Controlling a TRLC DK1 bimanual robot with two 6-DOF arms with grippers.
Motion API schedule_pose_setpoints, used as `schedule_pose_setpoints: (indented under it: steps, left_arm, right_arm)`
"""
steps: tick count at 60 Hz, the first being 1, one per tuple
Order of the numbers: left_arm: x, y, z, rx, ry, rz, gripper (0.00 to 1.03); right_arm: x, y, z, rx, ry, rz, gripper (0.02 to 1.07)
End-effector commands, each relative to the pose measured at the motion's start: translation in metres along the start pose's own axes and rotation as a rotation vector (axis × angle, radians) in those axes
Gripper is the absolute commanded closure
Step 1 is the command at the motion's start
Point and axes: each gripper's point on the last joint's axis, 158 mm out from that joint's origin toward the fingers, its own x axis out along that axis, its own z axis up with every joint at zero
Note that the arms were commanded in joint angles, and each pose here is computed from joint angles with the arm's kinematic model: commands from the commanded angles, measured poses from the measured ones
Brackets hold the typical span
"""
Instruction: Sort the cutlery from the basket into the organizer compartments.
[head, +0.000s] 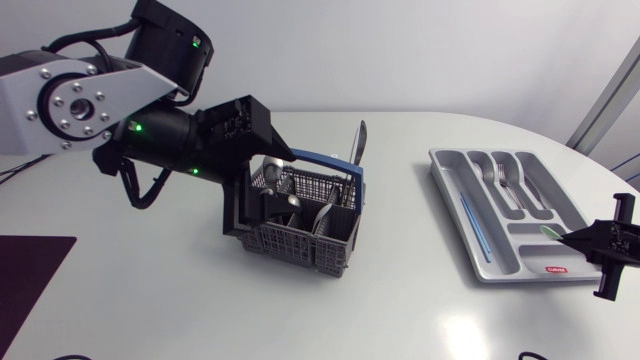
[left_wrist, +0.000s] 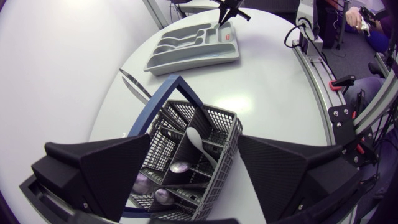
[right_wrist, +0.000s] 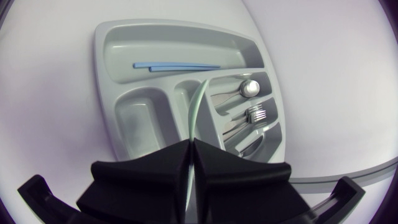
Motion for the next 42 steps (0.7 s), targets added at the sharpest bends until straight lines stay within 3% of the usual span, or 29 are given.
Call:
schedule_pose_setpoints:
  steps: [1,29,35,42]
  left_arm:
    - [0.007,-0.006,-0.012,-0.031,0.024,-0.019,0.06]
    - [0.011,-0.010,-0.004,-0.006,0.044,-0.010,0.06]
    - [0.011,-0.010,-0.003,-0.003,0.043,-0.008,0.06]
    - [0.011,-0.009,-0.002,-0.005,0.046,-0.005,0.06]
  right_arm:
    - [0.008,0.014,-0.005,-0.051,-0.006,0.020,1.01]
    - [0.018,0.016,-0.032,-0.135,0.062,-0.011,1.01]
    - [0.018,0.018,-0.034,-0.135,0.071,-0.005,0.84]
    - [0.019,0.016,-0.037,-0.146,0.083,-0.017,0.80]
